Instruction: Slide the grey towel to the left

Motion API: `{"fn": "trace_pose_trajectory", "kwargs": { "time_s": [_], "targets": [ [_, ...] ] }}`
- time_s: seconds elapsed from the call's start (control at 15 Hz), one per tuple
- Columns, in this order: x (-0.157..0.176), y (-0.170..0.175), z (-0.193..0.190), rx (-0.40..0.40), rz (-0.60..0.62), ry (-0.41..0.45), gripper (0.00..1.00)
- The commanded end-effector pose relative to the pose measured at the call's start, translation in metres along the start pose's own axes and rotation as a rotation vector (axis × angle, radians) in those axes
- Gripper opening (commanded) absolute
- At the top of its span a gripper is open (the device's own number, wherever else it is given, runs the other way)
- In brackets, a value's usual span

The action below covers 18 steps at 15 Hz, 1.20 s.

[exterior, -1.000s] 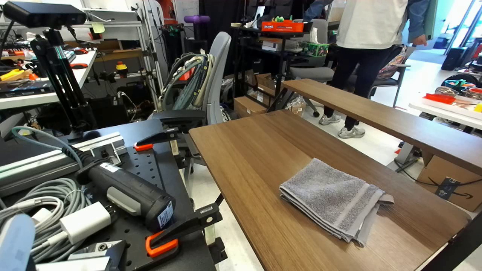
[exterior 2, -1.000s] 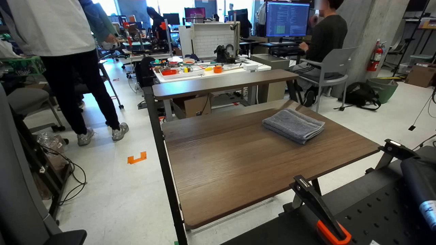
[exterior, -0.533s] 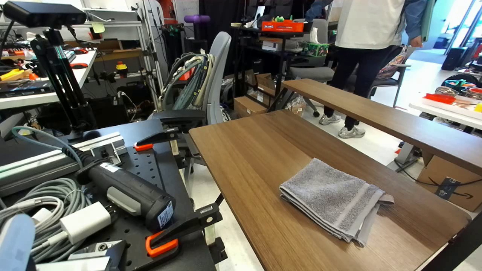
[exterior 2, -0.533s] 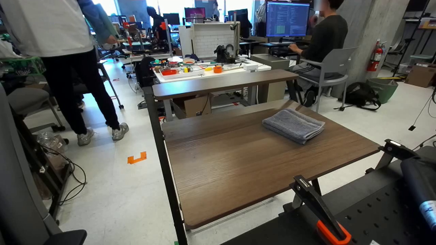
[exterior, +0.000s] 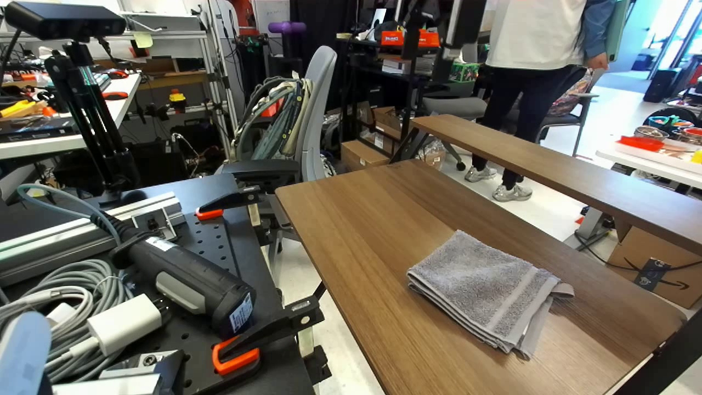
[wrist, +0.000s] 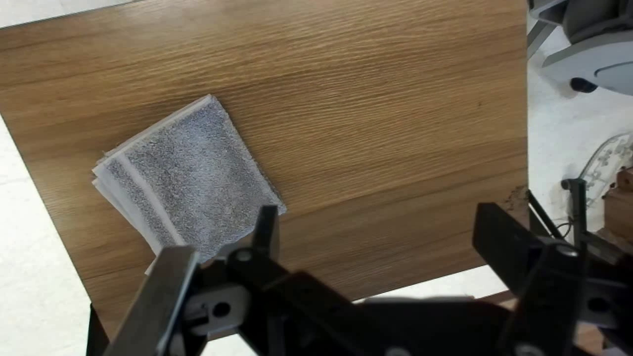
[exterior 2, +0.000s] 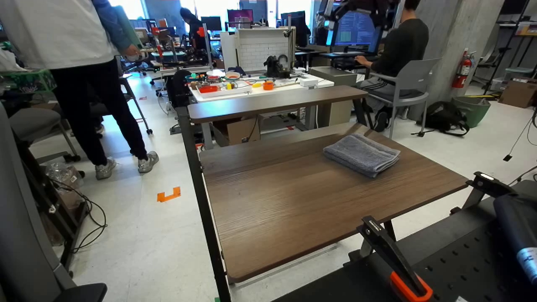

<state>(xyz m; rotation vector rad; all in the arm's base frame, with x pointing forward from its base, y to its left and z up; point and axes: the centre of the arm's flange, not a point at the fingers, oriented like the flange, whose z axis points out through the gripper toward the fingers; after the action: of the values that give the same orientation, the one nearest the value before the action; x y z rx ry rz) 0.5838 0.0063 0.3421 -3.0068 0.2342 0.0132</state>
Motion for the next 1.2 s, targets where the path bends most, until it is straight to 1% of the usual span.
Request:
{"fn": "trace_pose_trajectory", "kwargs": {
  "time_s": [0.0, 0.2, 0.33, 0.6, 0.67, 0.73, 0.8, 0.87, 0.93, 1.13],
  "targets": [
    [0.051, 0.018, 0.038, -0.001, 0.049, 0.025, 1.00],
    [0.072, 0.041, 0.074, -0.017, 0.097, 0.001, 1.00],
    [0.080, 0.057, 0.100, -0.020, 0.122, -0.040, 1.00],
    [0.098, 0.087, 0.147, -0.053, 0.203, -0.048, 1.00],
    [0.102, 0.094, 0.156, -0.059, 0.220, -0.065, 1.00],
    [0.102, 0.099, 0.160, -0.080, 0.235, -0.099, 1.00],
    [0.100, 0.102, 0.152, -0.127, 0.203, -0.143, 1.00],
    [0.082, 0.099, 0.159, -0.081, 0.202, -0.101, 1.00],
    [0.084, 0.104, 0.162, -0.097, 0.201, -0.121, 1.00],
    [0.088, 0.106, 0.157, -0.111, 0.198, -0.133, 1.00]
  ]
}}
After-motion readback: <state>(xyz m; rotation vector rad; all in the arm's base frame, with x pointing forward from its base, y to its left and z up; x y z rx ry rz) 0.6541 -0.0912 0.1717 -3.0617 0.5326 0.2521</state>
